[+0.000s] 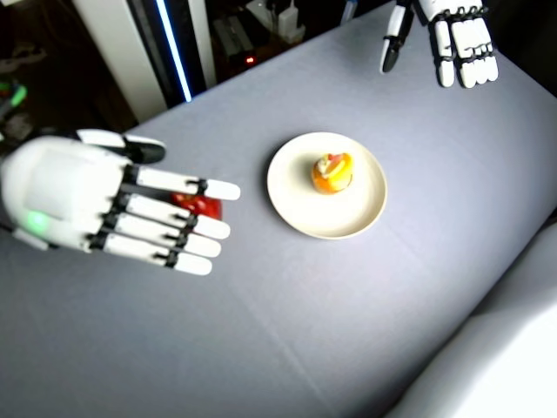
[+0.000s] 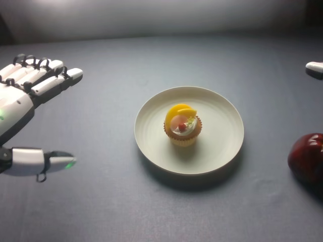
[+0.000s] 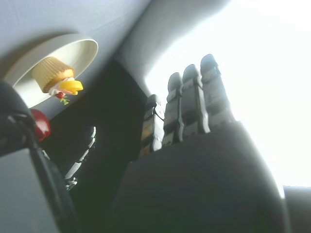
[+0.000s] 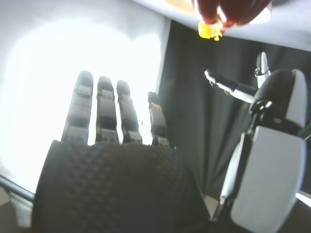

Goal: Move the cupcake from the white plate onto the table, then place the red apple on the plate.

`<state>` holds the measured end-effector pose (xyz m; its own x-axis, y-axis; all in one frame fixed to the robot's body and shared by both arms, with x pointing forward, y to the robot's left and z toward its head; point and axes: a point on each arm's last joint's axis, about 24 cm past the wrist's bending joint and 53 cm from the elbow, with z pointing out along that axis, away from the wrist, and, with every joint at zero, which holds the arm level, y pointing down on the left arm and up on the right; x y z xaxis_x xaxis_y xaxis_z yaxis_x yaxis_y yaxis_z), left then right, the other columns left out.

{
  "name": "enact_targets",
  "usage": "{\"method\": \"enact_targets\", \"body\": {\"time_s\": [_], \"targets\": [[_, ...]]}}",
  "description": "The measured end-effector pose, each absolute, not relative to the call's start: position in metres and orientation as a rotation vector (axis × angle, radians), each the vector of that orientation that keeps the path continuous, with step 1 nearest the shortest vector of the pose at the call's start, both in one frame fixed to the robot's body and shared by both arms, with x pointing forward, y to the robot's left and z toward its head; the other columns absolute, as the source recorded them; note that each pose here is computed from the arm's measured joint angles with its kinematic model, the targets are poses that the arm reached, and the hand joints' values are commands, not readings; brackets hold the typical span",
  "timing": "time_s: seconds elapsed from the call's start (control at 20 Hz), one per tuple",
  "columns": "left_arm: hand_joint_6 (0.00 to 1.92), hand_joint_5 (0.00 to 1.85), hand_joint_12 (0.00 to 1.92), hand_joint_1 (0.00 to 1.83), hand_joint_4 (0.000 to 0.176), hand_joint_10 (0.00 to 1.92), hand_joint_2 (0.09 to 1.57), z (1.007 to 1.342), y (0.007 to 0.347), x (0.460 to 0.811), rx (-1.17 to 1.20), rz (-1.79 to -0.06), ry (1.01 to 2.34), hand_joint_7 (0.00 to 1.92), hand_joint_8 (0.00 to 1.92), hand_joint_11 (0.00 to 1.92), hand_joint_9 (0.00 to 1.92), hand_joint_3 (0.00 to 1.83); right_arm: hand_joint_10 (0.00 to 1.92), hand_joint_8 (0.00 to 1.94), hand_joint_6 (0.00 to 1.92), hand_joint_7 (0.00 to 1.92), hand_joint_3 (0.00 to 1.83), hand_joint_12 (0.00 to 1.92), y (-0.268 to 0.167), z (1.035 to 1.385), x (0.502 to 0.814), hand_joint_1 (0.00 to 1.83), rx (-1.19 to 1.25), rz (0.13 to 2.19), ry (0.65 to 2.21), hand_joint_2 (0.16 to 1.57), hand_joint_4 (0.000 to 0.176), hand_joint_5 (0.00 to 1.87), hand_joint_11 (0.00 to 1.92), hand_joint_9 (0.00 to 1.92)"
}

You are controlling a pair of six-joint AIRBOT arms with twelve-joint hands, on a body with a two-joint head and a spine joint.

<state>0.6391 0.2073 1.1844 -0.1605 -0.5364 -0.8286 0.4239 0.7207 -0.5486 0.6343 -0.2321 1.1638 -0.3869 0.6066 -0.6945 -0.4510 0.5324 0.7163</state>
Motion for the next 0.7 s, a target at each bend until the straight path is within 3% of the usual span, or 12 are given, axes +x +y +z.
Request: {"method": "enact_targets", "body": {"time_s": [0.05, 0.15, 0.2, 0.3, 0.35, 0.4, 0.45, 0.5, 0.55, 0.6, 0.65, 0.7], "targets": [[0.0, 0.11, 0.37, 0.63, 0.124, 0.0, 0.91, 1.186, 0.206, 0.639, -0.089, -0.848, 1.509, 0.05, 0.0, 0.0, 0.07, 0.0, 0.0, 0.0, 0.0, 0.16, 0.0, 0.42, -0.23, 1.163, 0.634, 0.7, 0.127, 1.138, 1.616, 0.88, 0.087, 0.05, 0.03, 0.16], [0.01, 0.17, 0.42, 0.73, 0.095, 0.01, 0.9, 1.189, 0.197, 0.65, -0.087, -0.866, 1.492, 0.1, 0.01, 0.0, 0.11, 0.0, 0.0, 0.0, 0.0, 0.15, 0.0, 0.42, -0.228, 1.161, 0.633, 0.66, 0.119, 1.137, 1.624, 0.88, 0.104, 0.03, 0.04, 0.15], [0.01, 0.17, 0.42, 0.74, 0.131, 0.01, 0.89, 1.19, 0.189, 0.659, -0.095, -0.883, 1.485, 0.1, 0.01, 0.0, 0.11, 0.0, 0.0, 0.0, 0.0, 0.14, 0.0, 0.41, -0.227, 1.163, 0.634, 0.66, 0.118, 1.141, 1.617, 0.89, 0.099, 0.02, 0.01, 0.14], [0.0, 0.18, 0.48, 0.65, 0.169, 0.0, 0.86, 1.195, 0.164, 0.676, -0.071, -0.927, 1.484, 0.13, 0.0, 0.0, 0.13, 0.0, 0.0, 0.0, 0.0, 0.13, 0.0, 0.43, -0.227, 1.163, 0.633, 0.61, 0.118, 1.142, 1.616, 0.88, 0.103, 0.0, 0.04, 0.14], [0.0, 0.2, 0.48, 0.72, 0.175, 0.0, 0.86, 1.202, 0.14, 0.681, -0.03, -0.97, 1.475, 0.16, 0.0, 0.05, 0.17, 0.0, 0.0, 0.0, 0.0, 0.11, 0.0, 0.42, -0.227, 1.163, 0.633, 0.64, 0.118, 1.143, 1.616, 0.87, 0.117, 0.01, 0.01, 0.11], [0.0, 0.21, 0.47, 0.83, 0.171, 0.0, 0.85, 1.209, 0.117, 0.682, 0.019, -1.003, 1.463, 0.15, 0.0, 0.05, 0.16, 0.0, 0.0, 0.0, 0.0, 0.08, 0.0, 0.31, -0.227, 1.164, 0.633, 0.7, 0.116, 1.146, 1.613, 0.88, 0.155, 0.0, 0.0, 0.06], [0.0, 0.24, 0.53, 0.88, 0.147, 0.0, 0.83, 1.213, 0.09, 0.683, 0.067, -1.039, 1.459, 0.18, 0.0, 0.02, 0.17, 0.0, 0.0, 0.0, 0.0, 0.02, 0.0, 0.19, -0.226, 1.165, 0.633, 0.76, 0.116, 1.151, 1.607, 0.86, 0.15, 0.0, 0.0, 0.01], [0.0, 0.27, 0.64, 0.92, 0.13, 0.0, 0.81, 1.213, 0.075, 0.681, 0.084, -1.066, 1.462, 0.21, 0.0, 0.0, 0.21, 0.0, 0.0, 0.0, 0.0, 0.0, 0.0, 0.04, -0.225, 1.166, 0.632, 0.8, 0.114, 1.159, 1.599, 0.86, 0.171, 0.0, 0.0, 0.0], [0.0, 0.28, 0.6, 0.94, 0.127, 0.0, 0.81, 1.206, 0.057, 0.681, 0.124, -1.085, 1.478, 0.23, 0.0, 0.0, 0.2, 0.0, 0.0, 0.0, 0.0, 0.0, 0.01, 0.01, -0.222, 1.169, 0.631, 0.83, 0.106, 1.169, 1.589, 0.88, 0.153, 0.0, 0.0, 0.0], [0.01, 0.3, 0.59, 1.01, 0.116, 0.01, 0.8, 1.198, 0.046, 0.682, 0.13, -1.092, 1.509, 0.24, 0.0, 0.0, 0.22, 0.0, 0.0, 0.0, 0.0, 0.0, 0.0, 0.0, -0.222, 1.17, 0.632, 0.8, 0.099, 1.171, 1.583, 0.88, 0.171, 0.0, 0.0, 0.0], [0.0, 0.27, 0.51, 0.98, 0.128, 0.01, 0.82, 1.189, 0.04, 0.686, 0.13, -1.089, 1.538, 0.21, 0.0, 0.0, 0.2, 0.0, 0.0, 0.0, 0.0, 0.0, 0.0, 0.0, -0.222, 1.172, 0.634, 0.76, 0.103, 1.173, 1.576, 0.88, 0.175, 0.0, 0.0, 0.0], [0.01, 0.23, 0.28, 0.93, 0.162, 0.01, 0.84, 1.184, 0.037, 0.69, 0.131, -1.079, 1.559, 0.19, 0.01, 0.0, 0.16, 0.0, 0.0, 0.0, 0.0, 0.0, 0.01, 0.0, -0.221, 1.173, 0.635, 0.73, 0.099, 1.175, 1.57, 0.89, 0.176, 0.0, 0.0, 0.0]]}}
